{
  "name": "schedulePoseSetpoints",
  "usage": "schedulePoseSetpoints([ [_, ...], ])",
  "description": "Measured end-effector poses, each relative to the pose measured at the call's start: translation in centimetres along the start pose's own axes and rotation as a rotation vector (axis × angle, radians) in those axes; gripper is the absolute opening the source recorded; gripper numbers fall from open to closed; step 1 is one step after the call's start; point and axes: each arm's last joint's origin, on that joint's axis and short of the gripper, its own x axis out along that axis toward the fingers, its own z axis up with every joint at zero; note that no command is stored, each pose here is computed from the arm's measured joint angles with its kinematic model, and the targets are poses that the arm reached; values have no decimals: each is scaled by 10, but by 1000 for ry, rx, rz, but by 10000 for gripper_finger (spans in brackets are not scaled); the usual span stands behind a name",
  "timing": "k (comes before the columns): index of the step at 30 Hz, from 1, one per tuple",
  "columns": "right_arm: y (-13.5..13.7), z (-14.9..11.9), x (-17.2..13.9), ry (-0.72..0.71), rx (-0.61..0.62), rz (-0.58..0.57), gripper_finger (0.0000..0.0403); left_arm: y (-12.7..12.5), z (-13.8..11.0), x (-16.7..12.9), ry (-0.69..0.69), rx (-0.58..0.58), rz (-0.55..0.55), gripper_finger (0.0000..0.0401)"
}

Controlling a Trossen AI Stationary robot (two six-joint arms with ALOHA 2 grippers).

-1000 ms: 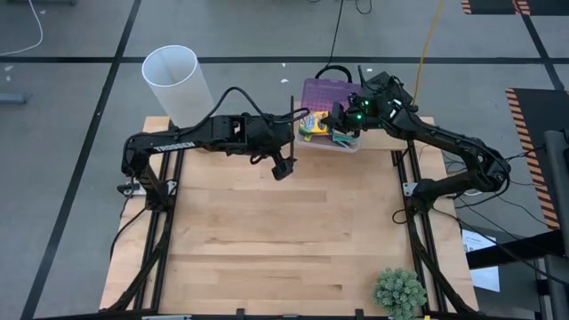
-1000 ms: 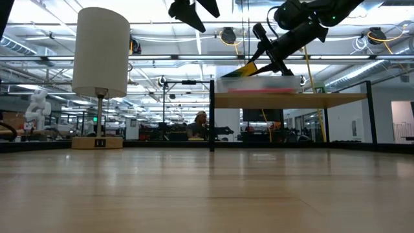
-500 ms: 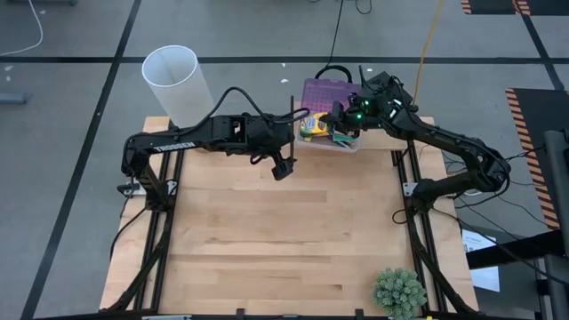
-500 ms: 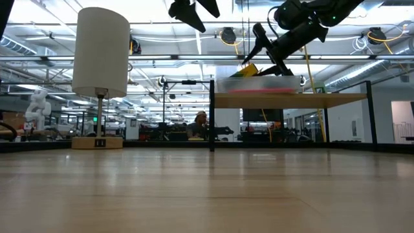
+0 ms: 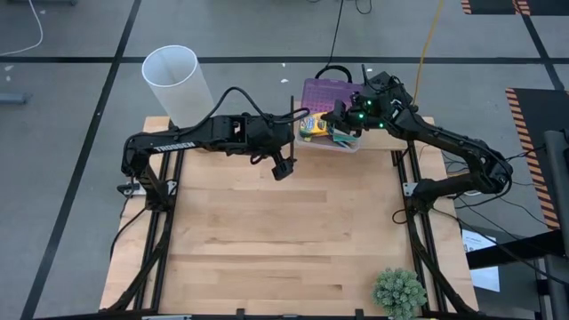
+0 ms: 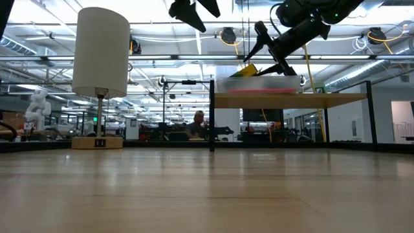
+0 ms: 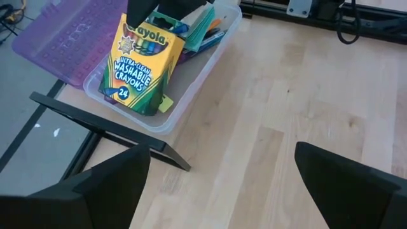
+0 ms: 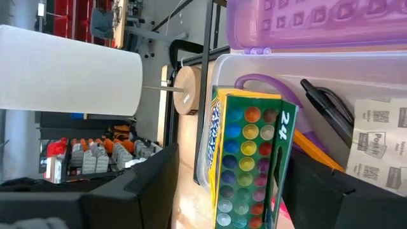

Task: Pick & place school supplies into a supply box
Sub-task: Put the yellow pack of crayons into the purple supply box, then return to Home Position

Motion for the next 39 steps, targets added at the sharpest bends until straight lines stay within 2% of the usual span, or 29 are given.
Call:
schedulePoseSetpoints([
  [13, 3, -1, -7, -22, -31, 0, 241, 0, 0, 0, 1, -3, -10, 392],
  [30, 1, -9, -28, -25, -90, -77, 240, 0, 0, 0, -3, 0, -11, 392],
  [39, 7, -10, -41, -62, -136, -36, 240, -1, 4, 0, -37, -6, -27, 392],
])
